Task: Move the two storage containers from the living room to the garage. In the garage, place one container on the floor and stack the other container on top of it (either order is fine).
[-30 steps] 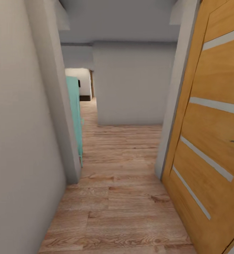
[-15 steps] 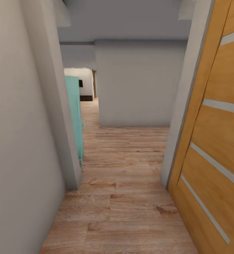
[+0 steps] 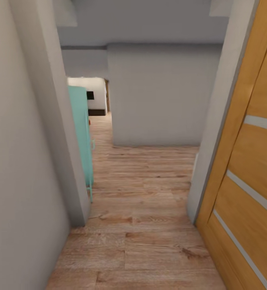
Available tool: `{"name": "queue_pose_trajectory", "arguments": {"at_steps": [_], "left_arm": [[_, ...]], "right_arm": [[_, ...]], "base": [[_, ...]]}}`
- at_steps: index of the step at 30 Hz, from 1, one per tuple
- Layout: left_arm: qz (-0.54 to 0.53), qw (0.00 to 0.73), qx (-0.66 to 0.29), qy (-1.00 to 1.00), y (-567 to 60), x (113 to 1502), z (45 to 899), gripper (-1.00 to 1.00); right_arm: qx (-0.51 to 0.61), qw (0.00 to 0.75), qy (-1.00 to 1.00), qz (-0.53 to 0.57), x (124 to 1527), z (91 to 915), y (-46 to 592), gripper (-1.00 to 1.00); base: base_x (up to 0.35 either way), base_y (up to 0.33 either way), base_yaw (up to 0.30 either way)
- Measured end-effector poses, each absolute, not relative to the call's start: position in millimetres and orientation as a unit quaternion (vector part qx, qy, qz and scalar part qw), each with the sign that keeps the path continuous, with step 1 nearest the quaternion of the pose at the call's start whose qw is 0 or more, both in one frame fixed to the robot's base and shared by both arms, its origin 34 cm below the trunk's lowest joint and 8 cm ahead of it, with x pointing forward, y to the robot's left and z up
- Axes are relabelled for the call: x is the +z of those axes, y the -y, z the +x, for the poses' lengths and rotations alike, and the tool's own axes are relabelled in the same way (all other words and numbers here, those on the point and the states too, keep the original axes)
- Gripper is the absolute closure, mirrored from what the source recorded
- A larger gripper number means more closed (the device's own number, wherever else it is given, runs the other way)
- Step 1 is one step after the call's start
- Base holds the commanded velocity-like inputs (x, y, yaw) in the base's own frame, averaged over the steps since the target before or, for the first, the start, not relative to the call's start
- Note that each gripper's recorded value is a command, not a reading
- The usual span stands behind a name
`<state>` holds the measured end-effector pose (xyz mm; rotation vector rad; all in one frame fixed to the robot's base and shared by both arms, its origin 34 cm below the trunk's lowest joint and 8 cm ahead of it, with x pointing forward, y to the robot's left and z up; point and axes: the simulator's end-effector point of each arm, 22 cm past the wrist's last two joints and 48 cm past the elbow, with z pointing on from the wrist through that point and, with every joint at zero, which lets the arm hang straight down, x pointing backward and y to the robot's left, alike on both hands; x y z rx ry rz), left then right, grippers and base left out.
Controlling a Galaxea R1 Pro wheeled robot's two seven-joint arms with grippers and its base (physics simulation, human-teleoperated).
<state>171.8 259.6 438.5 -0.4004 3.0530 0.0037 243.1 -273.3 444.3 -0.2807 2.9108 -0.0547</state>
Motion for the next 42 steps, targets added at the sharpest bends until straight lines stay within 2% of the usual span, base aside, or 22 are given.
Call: {"name": "queue_pose_trajectory", "arguments": {"at_steps": [7, 42], "left_arm": [[-0.131, 0.032, 0.005, -0.991, -265.2, 438.6, 172.5, -1.0], [-0.132, 0.026, 0.005, -0.991, -265.1, 438.3, 167.8, -1.0]], "right_arm": [[-0.02, 0.111, -0.993, -0.041, 444.6, 243.9, 276.9, -1.0], [-0.023, 0.109, -0.993, -0.044, 444.5, 244.0, 274.0, -1.0]], "base": [[0.322, 0.0, 0.0], [0.322, 0.0, 0.0]]}}
